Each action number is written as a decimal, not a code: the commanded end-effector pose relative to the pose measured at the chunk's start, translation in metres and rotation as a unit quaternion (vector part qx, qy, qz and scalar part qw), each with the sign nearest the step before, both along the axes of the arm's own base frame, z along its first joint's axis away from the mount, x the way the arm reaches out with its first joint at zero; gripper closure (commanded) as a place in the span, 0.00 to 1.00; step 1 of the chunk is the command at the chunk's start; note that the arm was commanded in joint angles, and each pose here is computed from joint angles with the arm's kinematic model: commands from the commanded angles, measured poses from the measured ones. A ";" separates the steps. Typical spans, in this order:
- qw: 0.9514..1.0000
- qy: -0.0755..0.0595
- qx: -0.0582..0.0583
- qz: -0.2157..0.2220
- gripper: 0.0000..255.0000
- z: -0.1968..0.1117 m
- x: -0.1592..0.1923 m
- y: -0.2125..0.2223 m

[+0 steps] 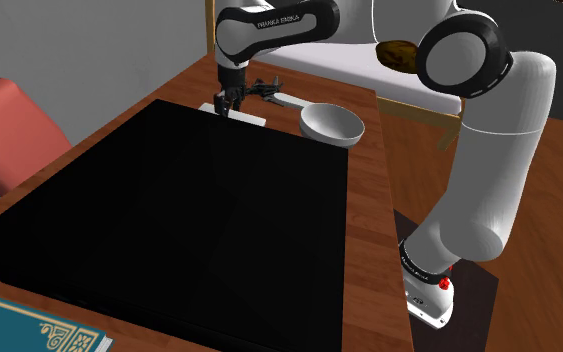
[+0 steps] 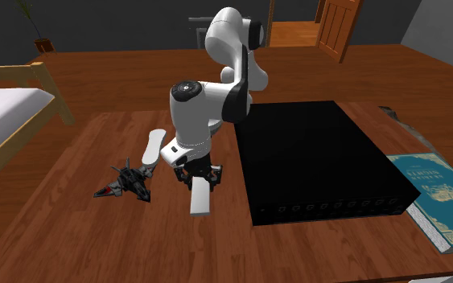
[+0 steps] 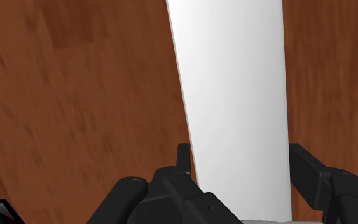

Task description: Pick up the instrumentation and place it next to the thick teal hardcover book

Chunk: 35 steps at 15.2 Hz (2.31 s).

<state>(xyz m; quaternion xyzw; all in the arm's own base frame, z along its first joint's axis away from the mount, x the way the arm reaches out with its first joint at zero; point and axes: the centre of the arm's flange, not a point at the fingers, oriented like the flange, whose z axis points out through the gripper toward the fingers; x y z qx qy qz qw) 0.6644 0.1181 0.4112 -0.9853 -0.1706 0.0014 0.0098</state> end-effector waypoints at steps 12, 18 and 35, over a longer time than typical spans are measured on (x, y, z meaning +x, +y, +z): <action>1.000 0.001 0.000 0.000 1.00 0.036 0.000 0.000; 1.000 0.001 0.000 0.000 1.00 0.068 0.000 0.000; 1.000 0.001 0.000 0.000 1.00 0.110 -0.071 0.078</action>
